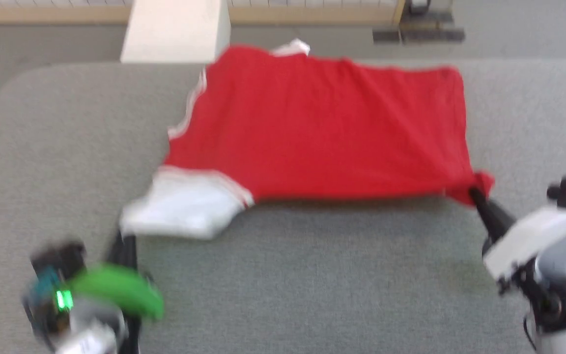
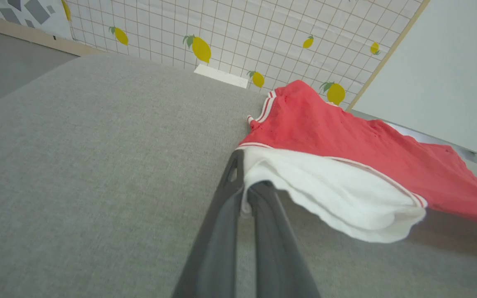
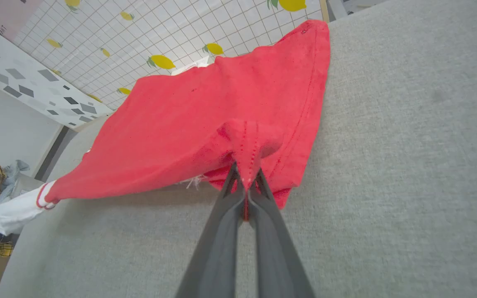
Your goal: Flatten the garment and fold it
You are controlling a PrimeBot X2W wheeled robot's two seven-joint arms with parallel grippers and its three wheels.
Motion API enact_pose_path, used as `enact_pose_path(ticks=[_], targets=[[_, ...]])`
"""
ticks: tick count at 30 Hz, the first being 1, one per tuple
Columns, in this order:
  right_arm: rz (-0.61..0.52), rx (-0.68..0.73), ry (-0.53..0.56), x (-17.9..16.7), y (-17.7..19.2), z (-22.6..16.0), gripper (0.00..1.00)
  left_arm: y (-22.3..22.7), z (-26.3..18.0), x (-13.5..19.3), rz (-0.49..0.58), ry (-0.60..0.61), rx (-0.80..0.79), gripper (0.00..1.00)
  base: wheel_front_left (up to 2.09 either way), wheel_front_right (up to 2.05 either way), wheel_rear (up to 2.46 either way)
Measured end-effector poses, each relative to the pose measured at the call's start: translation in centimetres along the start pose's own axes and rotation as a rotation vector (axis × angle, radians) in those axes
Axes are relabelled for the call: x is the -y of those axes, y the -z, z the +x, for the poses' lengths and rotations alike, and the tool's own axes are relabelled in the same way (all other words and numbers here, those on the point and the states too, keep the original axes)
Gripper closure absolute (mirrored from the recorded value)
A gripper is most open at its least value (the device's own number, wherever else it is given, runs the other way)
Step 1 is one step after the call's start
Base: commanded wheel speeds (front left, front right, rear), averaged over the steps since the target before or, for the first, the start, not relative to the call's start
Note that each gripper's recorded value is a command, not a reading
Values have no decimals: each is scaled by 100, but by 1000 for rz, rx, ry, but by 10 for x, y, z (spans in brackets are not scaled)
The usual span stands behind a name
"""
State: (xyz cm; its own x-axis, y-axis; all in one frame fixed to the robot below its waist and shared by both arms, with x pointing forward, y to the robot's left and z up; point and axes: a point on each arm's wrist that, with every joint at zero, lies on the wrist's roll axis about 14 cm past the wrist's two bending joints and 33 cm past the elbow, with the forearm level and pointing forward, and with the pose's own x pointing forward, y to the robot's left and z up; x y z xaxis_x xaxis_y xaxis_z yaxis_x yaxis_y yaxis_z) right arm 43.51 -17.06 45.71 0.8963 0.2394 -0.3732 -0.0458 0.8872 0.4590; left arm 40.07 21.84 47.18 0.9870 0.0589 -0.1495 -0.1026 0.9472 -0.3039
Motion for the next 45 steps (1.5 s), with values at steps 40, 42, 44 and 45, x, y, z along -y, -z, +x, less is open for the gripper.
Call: enact_pose_path(ticks=[40, 42, 44, 45], targets=[[-247, -313, 144, 30, 38, -54, 100, -1, -13, 42, 48, 164, -234, 100, 0, 0, 0], [-254, -324, 147, 30, 36, -44, 100, -3, 4, 43, 70, 171, -225, 100, 0, 0, 0], [-259, -342, 150, 31, 36, -36, 100, 0, 17, 43, 81, 174, -227, 100, 0, 0, 0], [-261, -354, 152, 31, 37, -31, 100, 1, 24, 43, 87, 178, -224, 100, 0, 0, 0]])
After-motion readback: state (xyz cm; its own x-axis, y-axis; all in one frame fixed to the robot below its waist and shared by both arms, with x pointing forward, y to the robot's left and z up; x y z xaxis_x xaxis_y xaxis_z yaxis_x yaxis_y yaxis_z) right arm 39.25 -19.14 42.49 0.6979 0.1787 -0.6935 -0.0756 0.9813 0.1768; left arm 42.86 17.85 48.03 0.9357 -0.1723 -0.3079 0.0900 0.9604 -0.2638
